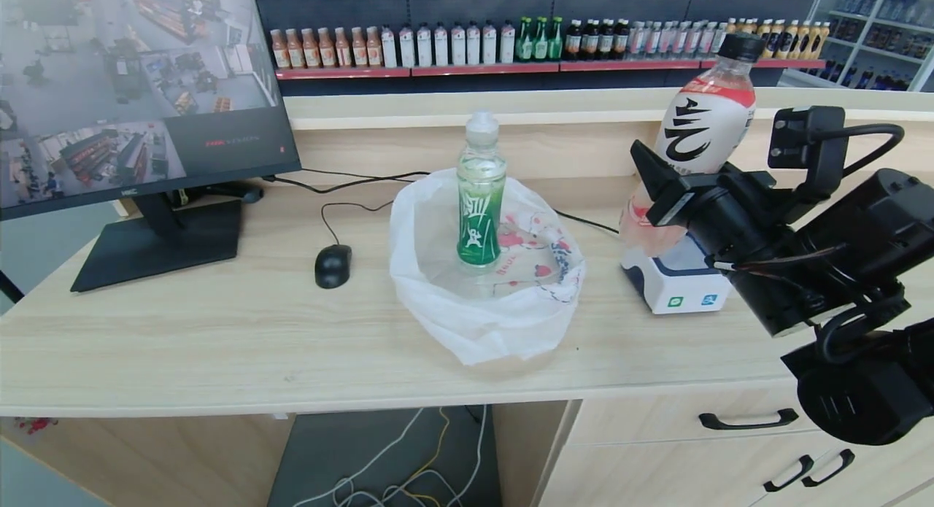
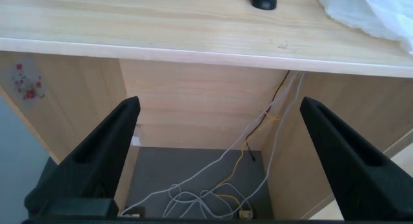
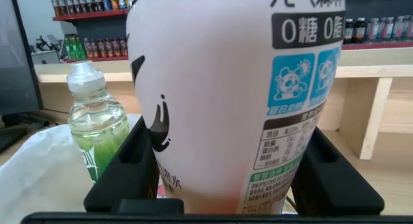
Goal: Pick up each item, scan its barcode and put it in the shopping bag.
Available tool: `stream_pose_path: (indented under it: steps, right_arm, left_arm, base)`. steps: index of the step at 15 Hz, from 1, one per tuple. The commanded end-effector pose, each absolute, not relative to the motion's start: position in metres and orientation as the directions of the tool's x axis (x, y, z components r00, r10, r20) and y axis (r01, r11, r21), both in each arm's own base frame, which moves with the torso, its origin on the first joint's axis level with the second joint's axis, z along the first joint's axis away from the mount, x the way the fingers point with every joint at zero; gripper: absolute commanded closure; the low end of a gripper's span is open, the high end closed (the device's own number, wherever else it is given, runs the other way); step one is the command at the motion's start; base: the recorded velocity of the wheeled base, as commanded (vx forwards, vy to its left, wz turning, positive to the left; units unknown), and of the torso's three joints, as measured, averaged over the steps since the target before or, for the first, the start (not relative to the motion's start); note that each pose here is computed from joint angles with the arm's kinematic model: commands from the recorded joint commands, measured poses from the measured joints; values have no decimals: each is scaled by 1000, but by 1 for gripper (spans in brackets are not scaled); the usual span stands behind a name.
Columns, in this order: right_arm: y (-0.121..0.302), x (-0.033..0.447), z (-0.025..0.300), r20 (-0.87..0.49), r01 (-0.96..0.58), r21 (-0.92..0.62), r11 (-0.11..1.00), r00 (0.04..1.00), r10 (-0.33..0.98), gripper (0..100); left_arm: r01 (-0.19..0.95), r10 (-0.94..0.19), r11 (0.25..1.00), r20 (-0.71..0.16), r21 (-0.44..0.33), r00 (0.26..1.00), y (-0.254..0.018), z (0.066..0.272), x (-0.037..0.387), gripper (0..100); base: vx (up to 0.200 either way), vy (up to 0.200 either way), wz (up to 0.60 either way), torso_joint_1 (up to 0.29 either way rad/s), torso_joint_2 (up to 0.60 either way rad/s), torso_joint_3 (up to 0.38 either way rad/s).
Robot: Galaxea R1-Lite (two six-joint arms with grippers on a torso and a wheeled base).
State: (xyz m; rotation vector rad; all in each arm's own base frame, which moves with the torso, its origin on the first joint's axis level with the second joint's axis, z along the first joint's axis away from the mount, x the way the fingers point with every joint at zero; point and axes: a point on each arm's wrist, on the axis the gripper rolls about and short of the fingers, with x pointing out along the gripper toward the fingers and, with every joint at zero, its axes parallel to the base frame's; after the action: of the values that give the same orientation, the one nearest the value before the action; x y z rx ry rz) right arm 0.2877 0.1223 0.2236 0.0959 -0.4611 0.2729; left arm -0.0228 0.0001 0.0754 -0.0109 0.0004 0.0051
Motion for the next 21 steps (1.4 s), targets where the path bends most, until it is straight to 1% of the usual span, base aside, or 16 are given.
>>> stream_pose_path:
  steps: [1,3,5,12,16,21]
  right_arm:
    - [123,288,223,450,-281,30,959,861,238,100]
    - [122,290,226,463,-287,18,958,851,246,100]
    - [119,292,231,479,-276,-5,961,843,245,100]
    - [119,289,237,497,-278,-8,961,832,245,100]
    - [122,296,230,479,-279,-11,960,842,250,100]
    - [130,316,211,437,-277,-16,961,863,256,100]
  left_arm:
    - [-6,6,1000,0,-11,1000,0,75,-23,0]
    - [-6,6,1000,0,-8,1000,0,75,-23,0]
    - [-6,6,1000,0,0,1000,0,75,-23,0]
    - [-6,6,1000,0,-2,1000,0,75,-23,0]
    - [-6,6,1000,0,0,1000,0,75,-23,0]
    - [-6,6,1000,-3,12,1000,0,75,-23,0]
  base:
    - [0,200,0,-2,2,2]
    - [0,200,0,5,2,5]
    - [0,0,0,0,0,0]
    - [0,0,0,0,0,0]
    - [0,0,0,0,0,0]
    - [0,0,0,0,0,0]
